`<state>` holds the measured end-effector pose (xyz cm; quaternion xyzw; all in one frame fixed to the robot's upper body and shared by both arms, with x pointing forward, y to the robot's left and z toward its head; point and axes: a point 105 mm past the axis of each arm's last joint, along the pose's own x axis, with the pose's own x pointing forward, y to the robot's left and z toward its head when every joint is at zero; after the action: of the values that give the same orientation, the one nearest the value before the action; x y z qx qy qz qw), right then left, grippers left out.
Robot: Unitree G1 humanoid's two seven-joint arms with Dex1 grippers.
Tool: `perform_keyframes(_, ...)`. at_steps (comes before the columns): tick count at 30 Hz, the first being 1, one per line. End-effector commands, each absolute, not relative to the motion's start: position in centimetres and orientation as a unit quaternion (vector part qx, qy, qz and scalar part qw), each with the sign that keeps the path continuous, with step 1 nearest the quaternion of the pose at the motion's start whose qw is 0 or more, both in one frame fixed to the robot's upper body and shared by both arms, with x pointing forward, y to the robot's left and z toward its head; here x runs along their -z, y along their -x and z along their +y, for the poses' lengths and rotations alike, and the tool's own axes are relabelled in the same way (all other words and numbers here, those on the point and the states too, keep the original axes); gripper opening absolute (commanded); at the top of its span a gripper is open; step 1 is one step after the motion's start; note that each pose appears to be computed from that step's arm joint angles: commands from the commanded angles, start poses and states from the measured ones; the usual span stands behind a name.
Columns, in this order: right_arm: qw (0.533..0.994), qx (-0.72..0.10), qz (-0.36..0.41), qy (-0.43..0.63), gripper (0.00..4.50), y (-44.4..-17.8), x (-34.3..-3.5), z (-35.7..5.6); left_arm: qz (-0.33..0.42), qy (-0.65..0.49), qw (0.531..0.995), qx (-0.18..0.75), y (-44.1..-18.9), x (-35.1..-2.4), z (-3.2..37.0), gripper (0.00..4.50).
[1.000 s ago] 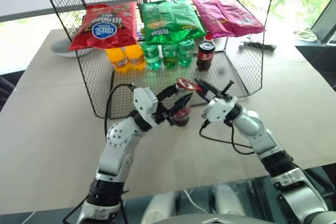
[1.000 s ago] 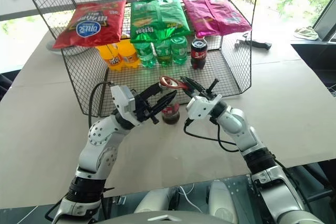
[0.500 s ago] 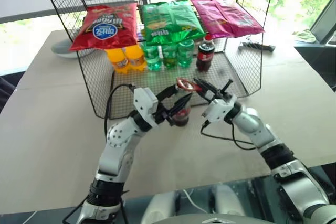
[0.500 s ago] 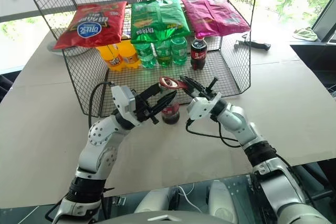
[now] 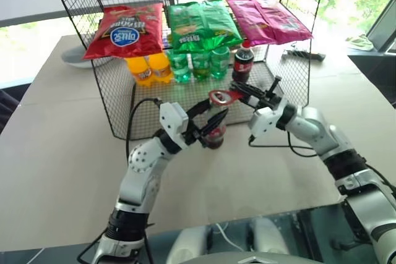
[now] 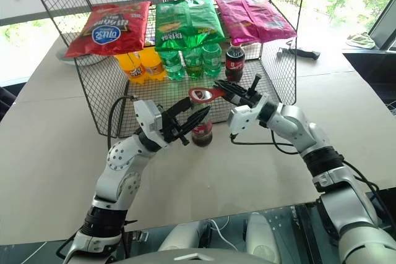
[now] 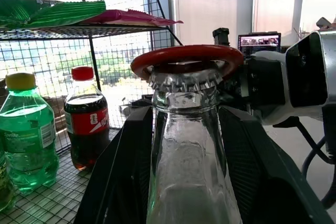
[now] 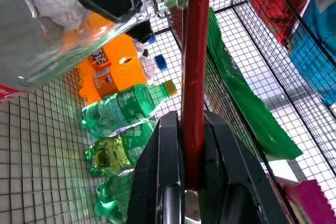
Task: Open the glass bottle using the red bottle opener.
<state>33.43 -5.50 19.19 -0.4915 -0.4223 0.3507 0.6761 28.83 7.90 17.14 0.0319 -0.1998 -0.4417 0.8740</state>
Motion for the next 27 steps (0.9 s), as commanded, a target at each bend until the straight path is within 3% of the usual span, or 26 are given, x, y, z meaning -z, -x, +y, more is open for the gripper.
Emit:
perform_keyframes(1, 0.659, -0.363, -0.43, 0.5, 0.0, -33.1, -19.2, -5.4, -0.173, -0.034, 0.879, 0.444, -29.0, -15.8, 7.7, 1.81)
perform_keyframes(10, 0.656, -0.357, -0.438, 0.5, 0.0, -33.0, -19.8, -5.3, -0.171, -0.033, 0.878, 0.445, -28.9, -15.7, 7.7, 1.81)
perform_keyframes(17, 0.642, -0.327, -0.485, 0.496, 0.0, -32.5, -22.6, -4.9, -0.17, -0.033, 0.88, 0.443, -28.9, -15.6, 7.8, 1.81)
perform_keyframes(27, 0.638, -0.314, -0.503, 0.491, 0.0, -32.3, -23.6, -4.6, -0.17, -0.031, 0.882, 0.439, -28.7, -15.6, 8.3, 1.81)
